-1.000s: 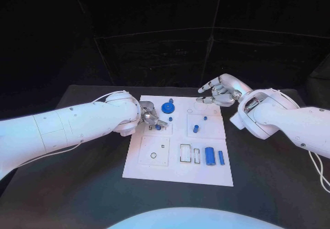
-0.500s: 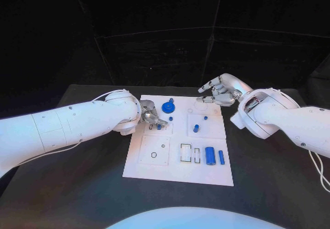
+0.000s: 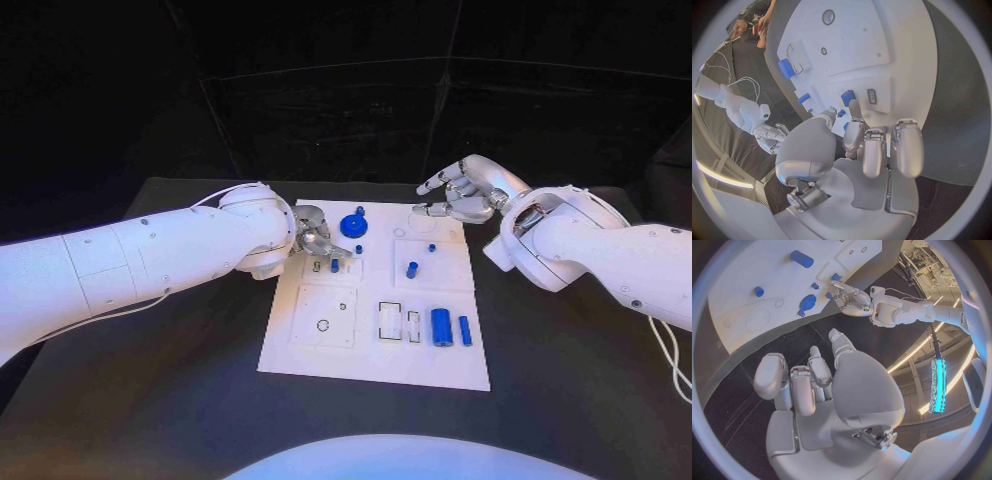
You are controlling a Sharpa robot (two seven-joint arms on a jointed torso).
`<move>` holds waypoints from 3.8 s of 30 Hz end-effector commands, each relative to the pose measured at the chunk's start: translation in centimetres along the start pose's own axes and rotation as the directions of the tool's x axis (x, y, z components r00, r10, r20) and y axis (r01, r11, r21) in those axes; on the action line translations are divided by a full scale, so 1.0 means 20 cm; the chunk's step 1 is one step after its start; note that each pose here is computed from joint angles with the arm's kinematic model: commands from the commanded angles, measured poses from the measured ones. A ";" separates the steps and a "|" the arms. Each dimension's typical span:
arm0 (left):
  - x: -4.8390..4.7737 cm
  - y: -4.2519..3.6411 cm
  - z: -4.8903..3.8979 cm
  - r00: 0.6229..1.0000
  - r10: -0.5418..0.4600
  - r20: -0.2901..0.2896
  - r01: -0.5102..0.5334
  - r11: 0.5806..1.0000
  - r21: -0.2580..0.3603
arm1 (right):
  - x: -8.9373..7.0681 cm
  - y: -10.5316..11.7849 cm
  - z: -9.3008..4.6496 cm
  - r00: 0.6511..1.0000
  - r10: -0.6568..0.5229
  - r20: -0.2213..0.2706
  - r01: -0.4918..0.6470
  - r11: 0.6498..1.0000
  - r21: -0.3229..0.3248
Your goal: Assemble the parts on the task board
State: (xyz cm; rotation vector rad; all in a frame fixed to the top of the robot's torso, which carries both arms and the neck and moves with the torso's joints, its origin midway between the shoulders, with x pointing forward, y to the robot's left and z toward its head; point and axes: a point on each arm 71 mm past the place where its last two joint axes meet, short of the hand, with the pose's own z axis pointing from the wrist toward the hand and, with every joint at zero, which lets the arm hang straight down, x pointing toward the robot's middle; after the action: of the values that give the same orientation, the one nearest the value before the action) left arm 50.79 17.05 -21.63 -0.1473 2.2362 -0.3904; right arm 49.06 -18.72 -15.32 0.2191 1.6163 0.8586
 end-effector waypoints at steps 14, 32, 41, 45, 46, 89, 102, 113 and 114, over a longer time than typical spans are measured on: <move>-0.312 -0.011 -0.086 0.990 -0.103 0.101 0.099 0.994 0.036 | -0.01 -0.01 0.01 1.000 -0.001 0.003 0.001 1.000 0.002; -0.524 0.084 0.035 0.997 -0.066 0.038 0.069 0.994 -0.082 | 0.01 0.01 0.03 1.000 0.004 -0.002 -0.004 1.000 -0.006; -0.501 0.122 0.118 0.999 -0.030 0.016 0.032 0.990 -0.139 | 0.02 0.02 0.04 1.000 0.006 -0.004 -0.007 1.000 -0.011; -0.492 0.135 0.139 1.000 -0.029 0.006 0.029 0.988 -0.154 | 0.02 0.02 0.05 1.000 0.007 -0.004 -0.007 1.000 -0.011; -0.488 0.136 0.144 1.000 -0.027 0.000 0.026 0.987 -0.157 | 0.02 0.02 0.05 1.000 0.007 -0.004 -0.007 1.000 -0.011; -0.391 0.119 0.188 0.994 0.019 -0.111 -0.037 0.985 -0.166 | 0.03 0.02 0.05 1.000 0.006 -0.008 -0.006 1.000 -0.009; -0.379 0.105 0.189 0.992 0.025 -0.124 -0.045 0.986 -0.161 | 0.03 0.02 0.05 1.000 0.006 -0.008 -0.006 1.000 -0.008; -0.377 0.110 0.190 0.991 0.026 -0.130 -0.048 0.984 -0.170 | 0.03 0.02 0.05 1.000 0.006 -0.009 -0.006 1.000 -0.008; -0.377 0.111 0.190 0.991 0.027 -0.131 -0.049 0.984 -0.171 | 0.03 0.02 0.05 1.000 0.006 -0.009 -0.006 1.000 -0.008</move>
State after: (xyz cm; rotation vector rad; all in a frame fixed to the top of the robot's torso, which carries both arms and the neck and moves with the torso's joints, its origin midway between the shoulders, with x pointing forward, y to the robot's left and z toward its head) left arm 58.63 20.13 -19.15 -0.1903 2.3841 -0.1954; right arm 49.76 -17.78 -15.65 0.2207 1.6213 0.8644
